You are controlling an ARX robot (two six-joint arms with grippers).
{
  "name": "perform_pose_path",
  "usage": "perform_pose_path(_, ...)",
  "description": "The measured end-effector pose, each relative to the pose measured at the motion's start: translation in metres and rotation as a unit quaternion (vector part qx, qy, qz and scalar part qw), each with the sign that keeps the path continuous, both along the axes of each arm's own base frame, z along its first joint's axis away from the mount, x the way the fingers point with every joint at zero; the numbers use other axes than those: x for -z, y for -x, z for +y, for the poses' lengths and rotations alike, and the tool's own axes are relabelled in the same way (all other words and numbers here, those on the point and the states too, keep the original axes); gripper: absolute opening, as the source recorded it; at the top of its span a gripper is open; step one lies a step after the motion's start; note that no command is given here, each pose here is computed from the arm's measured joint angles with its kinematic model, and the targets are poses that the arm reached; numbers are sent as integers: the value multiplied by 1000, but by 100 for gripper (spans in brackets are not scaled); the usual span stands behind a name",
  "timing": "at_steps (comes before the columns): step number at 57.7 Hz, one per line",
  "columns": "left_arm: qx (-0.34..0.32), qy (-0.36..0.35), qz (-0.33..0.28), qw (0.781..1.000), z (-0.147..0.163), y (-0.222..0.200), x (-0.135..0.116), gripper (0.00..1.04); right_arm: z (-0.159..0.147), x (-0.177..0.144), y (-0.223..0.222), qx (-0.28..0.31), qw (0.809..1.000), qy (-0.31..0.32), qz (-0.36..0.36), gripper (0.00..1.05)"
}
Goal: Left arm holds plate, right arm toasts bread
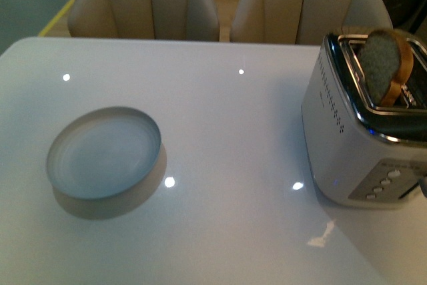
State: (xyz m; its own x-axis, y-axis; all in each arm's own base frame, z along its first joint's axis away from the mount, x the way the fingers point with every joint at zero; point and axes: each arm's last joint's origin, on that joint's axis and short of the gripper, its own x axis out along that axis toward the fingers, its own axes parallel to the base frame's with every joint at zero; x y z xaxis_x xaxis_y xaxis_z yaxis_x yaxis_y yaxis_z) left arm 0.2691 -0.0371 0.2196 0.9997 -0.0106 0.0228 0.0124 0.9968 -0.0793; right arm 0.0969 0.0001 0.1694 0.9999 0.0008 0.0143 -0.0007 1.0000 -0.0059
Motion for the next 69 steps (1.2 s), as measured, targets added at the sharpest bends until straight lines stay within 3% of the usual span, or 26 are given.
perform_pose_path(15, -2, -31, 16, 999, 19, 54, 28, 3, 0, 0, 0, 0, 1000, 0, 0, 96)
perform_pose_path(29, -6, -33, 16, 999, 36, 89, 41, 3, 0, 0, 0, 0, 1000, 0, 0, 96)
perform_pose_path(49, -4, -34, 20, 999, 37, 120, 57, 3, 0, 0, 0, 0, 1000, 0, 0, 96)
perform_pose_path(69, -4, -34, 8, 999, 37, 139, 51, 3, 0, 0, 0, 0, 1000, 0, 0, 96)
